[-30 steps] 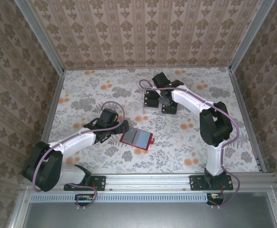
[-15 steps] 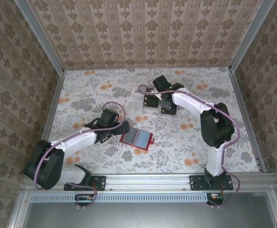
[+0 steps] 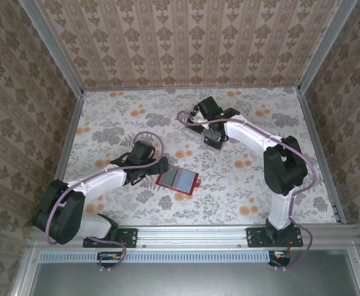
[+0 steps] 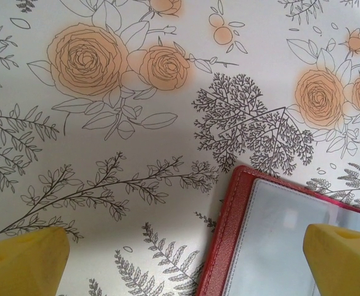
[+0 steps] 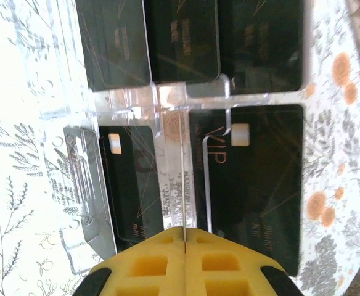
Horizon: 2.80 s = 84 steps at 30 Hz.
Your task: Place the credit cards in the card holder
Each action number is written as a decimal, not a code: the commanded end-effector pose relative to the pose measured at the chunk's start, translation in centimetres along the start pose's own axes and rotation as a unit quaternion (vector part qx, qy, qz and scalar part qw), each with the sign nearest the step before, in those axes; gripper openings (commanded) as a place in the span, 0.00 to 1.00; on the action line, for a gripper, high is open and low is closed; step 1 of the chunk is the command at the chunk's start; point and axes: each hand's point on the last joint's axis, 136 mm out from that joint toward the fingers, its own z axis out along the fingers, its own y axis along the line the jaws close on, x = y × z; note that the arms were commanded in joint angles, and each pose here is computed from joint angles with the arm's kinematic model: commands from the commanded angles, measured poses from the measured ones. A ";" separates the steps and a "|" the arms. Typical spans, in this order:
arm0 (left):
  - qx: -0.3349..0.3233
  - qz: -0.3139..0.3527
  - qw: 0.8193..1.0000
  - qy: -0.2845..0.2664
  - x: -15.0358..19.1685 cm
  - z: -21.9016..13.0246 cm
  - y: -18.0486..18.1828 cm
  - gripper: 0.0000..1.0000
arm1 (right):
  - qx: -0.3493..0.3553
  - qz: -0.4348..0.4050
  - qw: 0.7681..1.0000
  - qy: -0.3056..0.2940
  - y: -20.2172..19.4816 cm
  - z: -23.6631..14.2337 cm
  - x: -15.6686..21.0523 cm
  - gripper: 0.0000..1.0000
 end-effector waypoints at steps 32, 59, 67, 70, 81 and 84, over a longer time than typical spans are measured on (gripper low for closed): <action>0.019 0.034 0.999 -0.016 3.7 2.3 -3.9 1.00 | -0.209 0.410 0.873 -0.164 9.5 -15.3 6.4 0.00; -0.005 0.042 0.998 -0.052 5.9 -3.5 -4.2 1.00 | -0.298 0.455 0.817 -0.191 12.0 -16.0 5.2 0.00; -0.069 0.096 0.993 -0.012 4.9 -3.0 -1.0 1.00 | -0.368 0.513 0.735 -0.248 14.1 -15.0 3.0 0.00; -0.065 0.113 0.991 -0.007 5.0 -2.4 -1.2 1.00 | -0.372 0.530 0.715 -0.264 14.5 -14.2 2.6 0.00; -0.058 0.137 0.989 0.006 5.7 -0.4 -1.7 1.00 | -0.373 0.540 0.709 -0.258 16.7 -11.6 0.7 0.00; -0.068 0.138 0.988 0.008 5.9 -0.2 -1.3 1.00 | -0.374 0.540 0.711 -0.250 17.4 -10.8 0.5 0.00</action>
